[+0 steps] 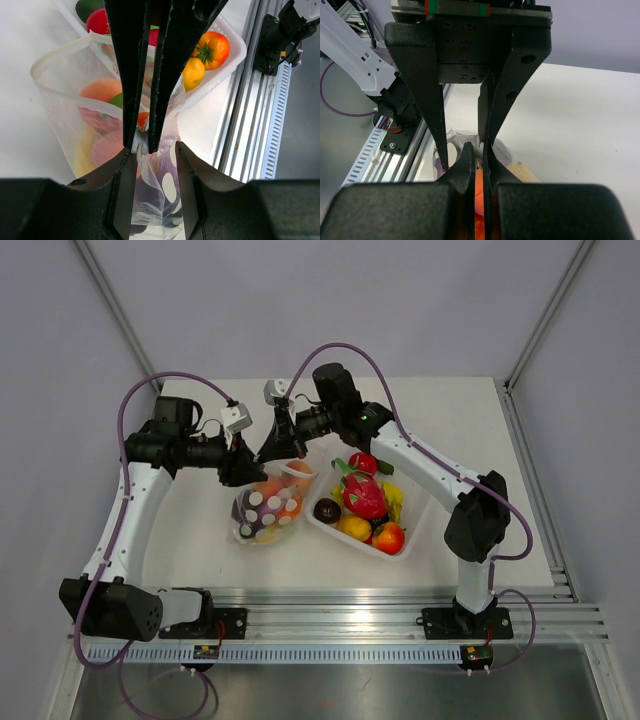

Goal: Place the food in the zip-top bag and seal the zipper
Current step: Zip the zipper food storage bag at the center of the board.

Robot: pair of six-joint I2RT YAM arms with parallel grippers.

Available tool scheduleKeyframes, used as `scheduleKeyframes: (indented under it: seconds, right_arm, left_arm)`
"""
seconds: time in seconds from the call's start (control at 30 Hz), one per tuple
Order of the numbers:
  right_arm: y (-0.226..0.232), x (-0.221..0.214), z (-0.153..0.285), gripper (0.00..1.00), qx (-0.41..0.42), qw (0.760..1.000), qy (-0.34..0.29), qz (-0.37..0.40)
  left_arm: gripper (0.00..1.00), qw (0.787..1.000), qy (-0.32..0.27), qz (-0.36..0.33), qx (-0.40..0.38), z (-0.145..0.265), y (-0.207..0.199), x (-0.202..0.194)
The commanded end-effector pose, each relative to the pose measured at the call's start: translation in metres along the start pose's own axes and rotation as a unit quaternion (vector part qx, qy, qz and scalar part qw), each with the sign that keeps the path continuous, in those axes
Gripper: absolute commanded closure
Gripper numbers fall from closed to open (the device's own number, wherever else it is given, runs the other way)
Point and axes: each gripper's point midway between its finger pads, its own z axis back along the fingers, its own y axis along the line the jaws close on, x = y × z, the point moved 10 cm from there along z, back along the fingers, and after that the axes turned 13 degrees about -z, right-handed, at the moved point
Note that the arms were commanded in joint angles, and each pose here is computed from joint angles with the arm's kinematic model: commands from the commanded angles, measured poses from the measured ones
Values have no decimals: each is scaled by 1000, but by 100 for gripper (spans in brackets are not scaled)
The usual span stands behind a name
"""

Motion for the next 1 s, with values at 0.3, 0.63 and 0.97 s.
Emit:
scheduleKeyframes:
  seconds: [0.3,0.63,0.97]
  right_arm:
    - [15,15,4,100,7,1000,-15,22]
    - [13,2,7,100,1,1000,5,0]
    - [6,-10,12,100,-22,999,14,-22]
  left_arm:
    - [100,999,-33,-28,5,0,6,11]
    - [100,993,-108,-7,51,28,17,10]
    - [100,980,-153,-12,130,53,22,19]
